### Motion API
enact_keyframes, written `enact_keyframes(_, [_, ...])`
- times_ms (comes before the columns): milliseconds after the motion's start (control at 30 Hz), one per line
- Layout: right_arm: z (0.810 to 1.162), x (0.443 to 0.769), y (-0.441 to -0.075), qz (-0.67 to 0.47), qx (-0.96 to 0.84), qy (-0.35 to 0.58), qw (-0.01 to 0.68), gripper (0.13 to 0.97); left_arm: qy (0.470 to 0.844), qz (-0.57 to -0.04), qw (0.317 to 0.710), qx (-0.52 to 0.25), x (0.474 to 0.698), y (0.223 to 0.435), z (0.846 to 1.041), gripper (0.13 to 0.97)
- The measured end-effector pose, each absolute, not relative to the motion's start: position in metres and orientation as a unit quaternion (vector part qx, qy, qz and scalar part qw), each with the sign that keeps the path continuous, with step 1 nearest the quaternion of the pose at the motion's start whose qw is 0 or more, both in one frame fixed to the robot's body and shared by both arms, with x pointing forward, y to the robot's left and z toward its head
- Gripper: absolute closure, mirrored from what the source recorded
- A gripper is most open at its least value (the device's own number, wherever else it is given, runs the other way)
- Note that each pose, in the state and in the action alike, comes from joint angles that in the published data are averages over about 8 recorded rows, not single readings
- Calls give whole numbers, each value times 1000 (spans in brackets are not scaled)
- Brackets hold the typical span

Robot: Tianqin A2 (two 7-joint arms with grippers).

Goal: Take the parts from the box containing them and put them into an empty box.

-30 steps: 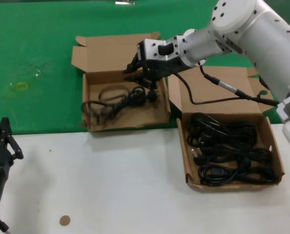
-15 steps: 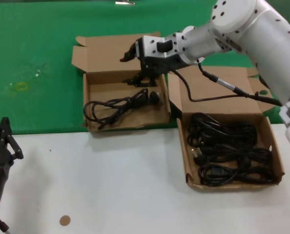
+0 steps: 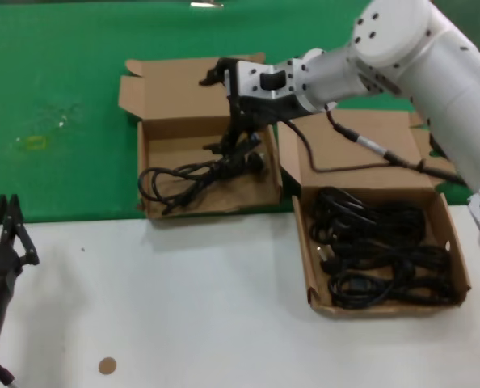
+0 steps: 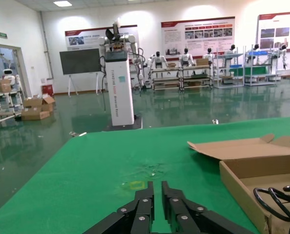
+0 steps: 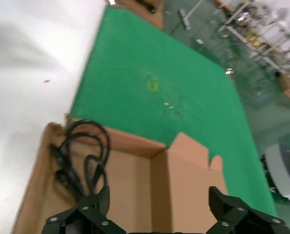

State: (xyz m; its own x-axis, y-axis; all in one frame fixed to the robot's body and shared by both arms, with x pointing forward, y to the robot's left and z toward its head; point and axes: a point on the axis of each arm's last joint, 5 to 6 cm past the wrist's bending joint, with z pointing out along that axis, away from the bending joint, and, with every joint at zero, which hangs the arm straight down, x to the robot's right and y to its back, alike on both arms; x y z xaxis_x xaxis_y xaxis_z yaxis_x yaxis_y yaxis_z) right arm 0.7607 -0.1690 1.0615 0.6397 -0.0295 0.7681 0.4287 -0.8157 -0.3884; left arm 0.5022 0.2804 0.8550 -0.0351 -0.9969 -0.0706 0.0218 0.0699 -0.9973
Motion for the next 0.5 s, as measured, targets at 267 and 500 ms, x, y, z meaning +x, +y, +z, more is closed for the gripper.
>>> enact_keyframes(267, [1029,751,-167,-422,-842,-76,328,361,521,-496,513,-468,502,280,855,895])
enact_keyframes(500, [998,738,-168,-434,-819,-26,373,251,521,-496,513,-468,502,280,855,811])
